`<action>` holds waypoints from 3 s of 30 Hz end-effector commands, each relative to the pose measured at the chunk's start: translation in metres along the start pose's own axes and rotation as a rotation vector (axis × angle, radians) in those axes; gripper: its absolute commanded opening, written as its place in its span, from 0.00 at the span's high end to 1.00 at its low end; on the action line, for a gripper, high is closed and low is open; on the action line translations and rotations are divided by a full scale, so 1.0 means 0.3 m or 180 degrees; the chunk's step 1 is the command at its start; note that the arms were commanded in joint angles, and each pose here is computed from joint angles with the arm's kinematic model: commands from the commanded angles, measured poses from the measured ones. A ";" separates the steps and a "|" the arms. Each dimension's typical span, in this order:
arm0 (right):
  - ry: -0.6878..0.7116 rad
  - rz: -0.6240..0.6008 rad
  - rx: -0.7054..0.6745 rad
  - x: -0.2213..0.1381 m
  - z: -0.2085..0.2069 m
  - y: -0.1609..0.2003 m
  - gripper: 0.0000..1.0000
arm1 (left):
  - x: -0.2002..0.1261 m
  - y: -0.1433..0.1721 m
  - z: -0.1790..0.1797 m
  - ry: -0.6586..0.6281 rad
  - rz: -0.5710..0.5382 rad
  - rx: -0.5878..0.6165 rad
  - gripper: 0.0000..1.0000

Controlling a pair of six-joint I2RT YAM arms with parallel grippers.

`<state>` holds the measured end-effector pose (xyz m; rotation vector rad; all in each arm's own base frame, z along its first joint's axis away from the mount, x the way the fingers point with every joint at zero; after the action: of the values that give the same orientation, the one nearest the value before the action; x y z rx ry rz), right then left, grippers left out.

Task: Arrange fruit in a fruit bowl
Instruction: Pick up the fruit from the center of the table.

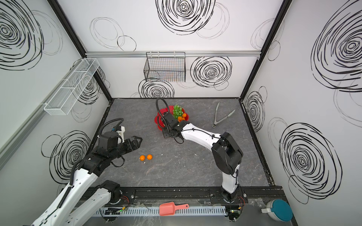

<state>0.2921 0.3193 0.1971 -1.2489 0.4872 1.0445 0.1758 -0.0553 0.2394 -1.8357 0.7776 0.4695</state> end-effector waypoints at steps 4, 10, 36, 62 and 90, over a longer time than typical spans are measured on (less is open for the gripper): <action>-0.0285 0.0115 -0.0124 0.017 0.134 0.117 0.54 | -0.048 0.046 0.065 -0.0476 -0.0032 -0.0328 0.04; -0.0527 0.0376 -0.0272 0.065 0.239 0.235 0.54 | -0.077 0.076 0.097 -0.0653 -0.0046 -0.0569 0.04; -0.0522 0.0721 -0.0336 0.196 0.313 0.346 0.50 | -0.065 0.098 0.116 -0.0714 -0.0047 -0.0632 0.04; -0.0435 0.0885 -0.0348 0.238 0.292 0.392 0.55 | -0.052 0.101 0.116 -0.0662 -0.0044 -0.0626 0.04; -0.0451 0.0575 -0.0165 0.106 0.241 0.292 0.66 | -0.013 0.054 0.064 -0.0176 -0.0078 -0.0354 0.04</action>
<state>0.2103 0.4075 0.1246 -1.1961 0.4868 1.3565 0.1540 -0.0349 0.2176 -1.9137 0.6801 0.6643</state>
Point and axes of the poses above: each gripper's point midway between its finger pads, its own x axis out along the fingers, its own z axis along the line the jaws close on, y = z × x, the point moved 9 cm from there along -x, back along the fingers, and after that the axes turned 14 degrees about x, right-handed, at the moved point
